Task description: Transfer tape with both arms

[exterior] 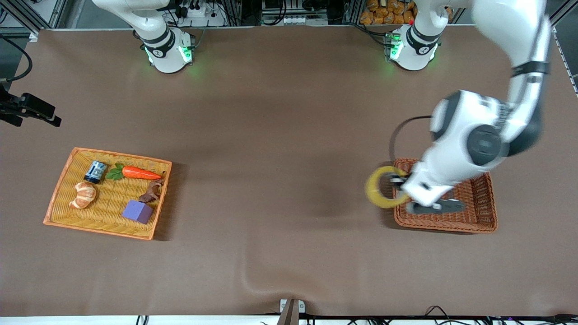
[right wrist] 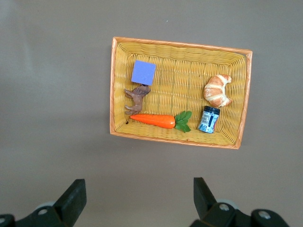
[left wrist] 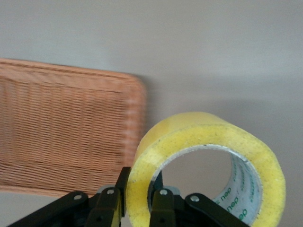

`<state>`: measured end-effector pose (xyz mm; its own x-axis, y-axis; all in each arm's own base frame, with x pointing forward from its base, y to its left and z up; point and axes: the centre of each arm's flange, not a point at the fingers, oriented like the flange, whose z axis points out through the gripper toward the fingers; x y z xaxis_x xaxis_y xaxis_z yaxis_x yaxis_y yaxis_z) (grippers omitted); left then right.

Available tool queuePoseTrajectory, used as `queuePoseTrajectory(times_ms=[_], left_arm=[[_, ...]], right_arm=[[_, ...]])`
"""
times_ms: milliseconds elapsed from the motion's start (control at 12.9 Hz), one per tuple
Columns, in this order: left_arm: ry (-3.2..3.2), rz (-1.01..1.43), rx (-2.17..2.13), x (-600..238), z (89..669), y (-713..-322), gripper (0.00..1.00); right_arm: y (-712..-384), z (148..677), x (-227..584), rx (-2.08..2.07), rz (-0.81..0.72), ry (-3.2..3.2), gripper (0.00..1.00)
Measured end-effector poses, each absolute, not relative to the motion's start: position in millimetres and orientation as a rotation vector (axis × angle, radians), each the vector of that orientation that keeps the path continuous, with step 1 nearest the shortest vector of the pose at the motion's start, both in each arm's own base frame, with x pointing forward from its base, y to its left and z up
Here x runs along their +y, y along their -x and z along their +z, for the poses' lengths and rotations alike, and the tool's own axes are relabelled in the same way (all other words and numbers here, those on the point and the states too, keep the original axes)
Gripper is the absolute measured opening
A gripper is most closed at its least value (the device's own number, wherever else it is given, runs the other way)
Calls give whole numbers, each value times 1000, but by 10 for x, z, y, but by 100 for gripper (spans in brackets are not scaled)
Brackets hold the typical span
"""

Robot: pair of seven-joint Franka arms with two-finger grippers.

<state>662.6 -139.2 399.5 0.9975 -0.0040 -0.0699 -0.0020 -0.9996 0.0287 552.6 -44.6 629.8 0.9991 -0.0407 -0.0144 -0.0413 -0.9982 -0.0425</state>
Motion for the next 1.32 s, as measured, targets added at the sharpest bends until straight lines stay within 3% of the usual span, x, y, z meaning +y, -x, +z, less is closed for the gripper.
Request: queuePoseTrajectory(times_ms=[233, 544, 778, 1089, 1322], left_arm=[[-3155, -143, -200, -454, 3472, -6762, 22], [-3140, -179, -417, -220, 2687, -6801, 22], [-3134, -162, -423, -197, 2663, -6834, 49], [-3170, 11, -412, -158, 3554, -6895, 96], [-3185, 136, -404, -244, 4574, -6721, 100]], right_arm=[[-5526, 6300, -448, 64, 21, 3098, 100], [-5525, 6300, -467, 70, 20, 3098, 100], [-5521, 6298, -527, 89, 20, 3098, 100], [-5529, 6266, -621, 116, 28, 3097, 100], [-5542, 6241, -619, 116, 35, 3097, 100]])
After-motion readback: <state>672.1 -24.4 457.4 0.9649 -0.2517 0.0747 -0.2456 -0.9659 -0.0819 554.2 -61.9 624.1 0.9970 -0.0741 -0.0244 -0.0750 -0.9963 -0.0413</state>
